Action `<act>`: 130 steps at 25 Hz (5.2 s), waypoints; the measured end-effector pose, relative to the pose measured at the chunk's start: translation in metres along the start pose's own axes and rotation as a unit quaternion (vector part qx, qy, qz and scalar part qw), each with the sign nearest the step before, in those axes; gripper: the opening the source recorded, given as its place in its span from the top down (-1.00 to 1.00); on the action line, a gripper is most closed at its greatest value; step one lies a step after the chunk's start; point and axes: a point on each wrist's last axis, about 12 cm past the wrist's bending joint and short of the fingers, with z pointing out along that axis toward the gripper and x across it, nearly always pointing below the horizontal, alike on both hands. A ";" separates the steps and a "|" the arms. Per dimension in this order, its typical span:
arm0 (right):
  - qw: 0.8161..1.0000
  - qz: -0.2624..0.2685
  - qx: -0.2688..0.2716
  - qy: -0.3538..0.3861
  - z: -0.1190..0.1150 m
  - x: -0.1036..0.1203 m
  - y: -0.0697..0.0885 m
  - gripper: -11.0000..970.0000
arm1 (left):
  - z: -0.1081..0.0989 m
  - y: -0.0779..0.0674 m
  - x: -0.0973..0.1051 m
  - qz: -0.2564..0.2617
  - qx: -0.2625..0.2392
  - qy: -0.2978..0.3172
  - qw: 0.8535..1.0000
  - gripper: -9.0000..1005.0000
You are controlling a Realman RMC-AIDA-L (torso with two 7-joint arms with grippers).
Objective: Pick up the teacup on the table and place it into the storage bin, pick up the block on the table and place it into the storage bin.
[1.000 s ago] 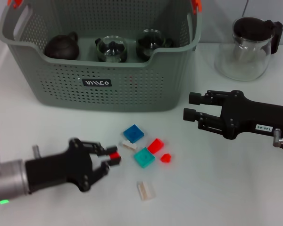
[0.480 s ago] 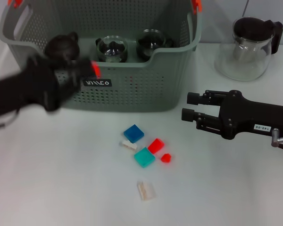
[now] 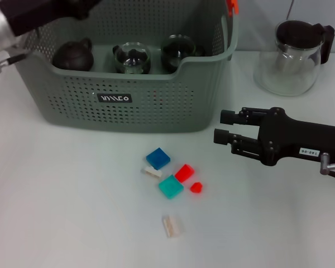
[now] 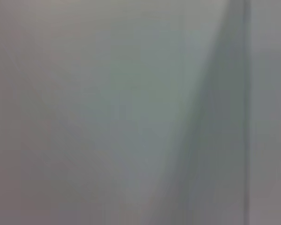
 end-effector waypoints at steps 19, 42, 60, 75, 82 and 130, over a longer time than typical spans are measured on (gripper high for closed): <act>1.000 -0.001 0.005 -0.002 -0.002 0.000 -0.001 -0.08 | 0.050 0.003 0.005 -0.004 -0.118 0.115 0.986 0.29; 1.000 0.002 0.012 -0.002 0.001 0.000 -0.002 -0.08 | -0.097 -0.103 0.118 -0.008 0.082 0.113 0.990 -0.70; 1.000 0.002 0.010 -0.002 0.001 0.000 -0.002 -0.08 | -0.063 -0.153 0.184 0.031 0.184 0.194 0.963 -0.03; 1.000 0.001 0.011 -0.002 0.001 -0.001 -0.003 -0.08 | -0.050 -0.149 0.190 0.038 0.158 0.207 0.965 -0.38; 1.000 0.001 0.012 -0.001 0.001 -0.001 -0.003 -0.08 | -0.045 -0.150 0.193 0.041 0.158 0.215 0.963 -0.36; 1.000 -0.001 0.012 -0.001 0.000 -0.002 -0.004 -0.08 | -0.080 -0.069 0.071 -0.006 0.118 0.064 0.991 0.18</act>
